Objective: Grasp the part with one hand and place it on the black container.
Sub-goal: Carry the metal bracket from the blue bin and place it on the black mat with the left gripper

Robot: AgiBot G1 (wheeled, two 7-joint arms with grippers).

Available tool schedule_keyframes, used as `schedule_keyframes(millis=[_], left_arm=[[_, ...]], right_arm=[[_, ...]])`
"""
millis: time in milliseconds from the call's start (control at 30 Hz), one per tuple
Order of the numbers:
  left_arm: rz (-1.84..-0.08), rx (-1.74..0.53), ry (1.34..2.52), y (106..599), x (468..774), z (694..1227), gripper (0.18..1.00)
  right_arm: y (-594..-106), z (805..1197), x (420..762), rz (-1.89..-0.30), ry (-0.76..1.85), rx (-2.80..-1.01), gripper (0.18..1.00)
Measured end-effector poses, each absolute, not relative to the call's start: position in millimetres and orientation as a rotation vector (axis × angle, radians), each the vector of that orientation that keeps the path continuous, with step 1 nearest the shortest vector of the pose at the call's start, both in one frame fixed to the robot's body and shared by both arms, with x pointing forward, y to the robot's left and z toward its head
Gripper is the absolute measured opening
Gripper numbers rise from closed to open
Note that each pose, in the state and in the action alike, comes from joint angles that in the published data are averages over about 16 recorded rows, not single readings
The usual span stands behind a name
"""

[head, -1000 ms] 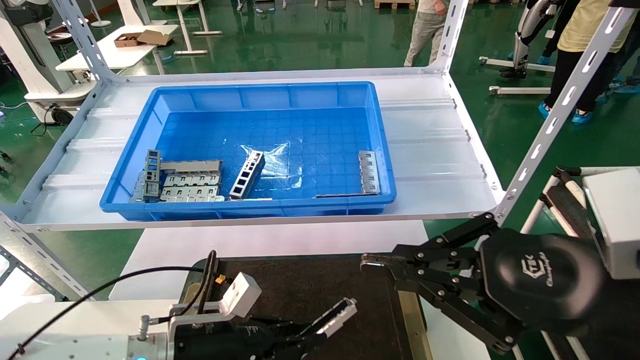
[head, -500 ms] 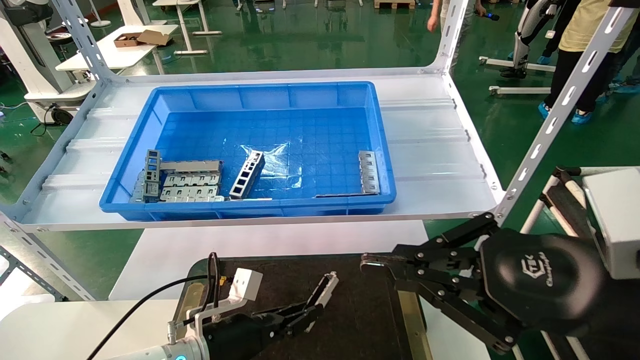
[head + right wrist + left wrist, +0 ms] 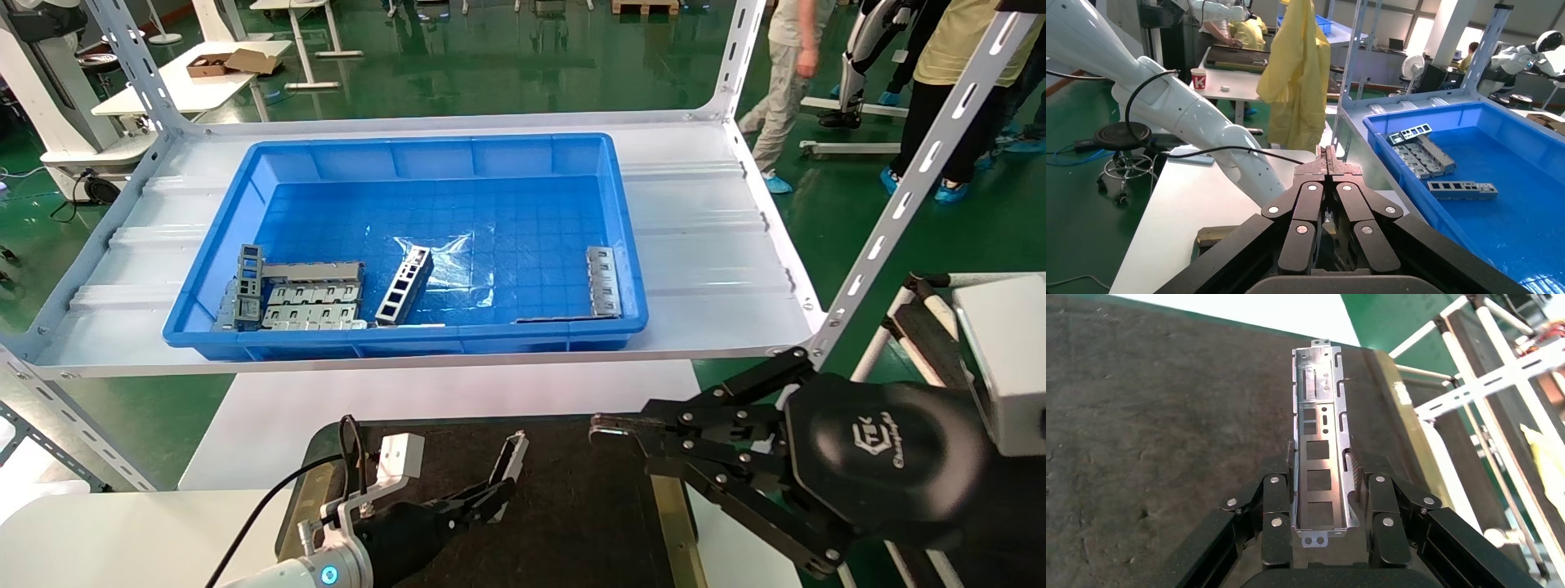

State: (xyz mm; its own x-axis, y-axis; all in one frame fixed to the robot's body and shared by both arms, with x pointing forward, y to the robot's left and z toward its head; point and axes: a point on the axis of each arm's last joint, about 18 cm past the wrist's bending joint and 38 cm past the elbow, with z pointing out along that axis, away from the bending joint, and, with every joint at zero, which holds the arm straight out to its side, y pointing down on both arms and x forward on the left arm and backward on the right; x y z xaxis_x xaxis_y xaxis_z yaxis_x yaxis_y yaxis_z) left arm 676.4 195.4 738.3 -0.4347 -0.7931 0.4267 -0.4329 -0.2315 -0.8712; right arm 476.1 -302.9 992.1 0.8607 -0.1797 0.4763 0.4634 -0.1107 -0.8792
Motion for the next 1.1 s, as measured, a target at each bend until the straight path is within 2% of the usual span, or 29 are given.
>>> schedule_keyframes(millis=[500, 1100], left_arm=[[-1.676, -1.625, 1.6, 197.4, 696.9, 724.0, 0.356], [-1.666, -1.721, 1.56, 195.0, 701.6, 712.6, 0.356]], right_arm=[[-302.9, 992.1, 476.1, -0.552, -0.228, -1.594, 0.191], [-302.9, 992.1, 476.1, -0.552, -0.228, -1.594, 0.192]])
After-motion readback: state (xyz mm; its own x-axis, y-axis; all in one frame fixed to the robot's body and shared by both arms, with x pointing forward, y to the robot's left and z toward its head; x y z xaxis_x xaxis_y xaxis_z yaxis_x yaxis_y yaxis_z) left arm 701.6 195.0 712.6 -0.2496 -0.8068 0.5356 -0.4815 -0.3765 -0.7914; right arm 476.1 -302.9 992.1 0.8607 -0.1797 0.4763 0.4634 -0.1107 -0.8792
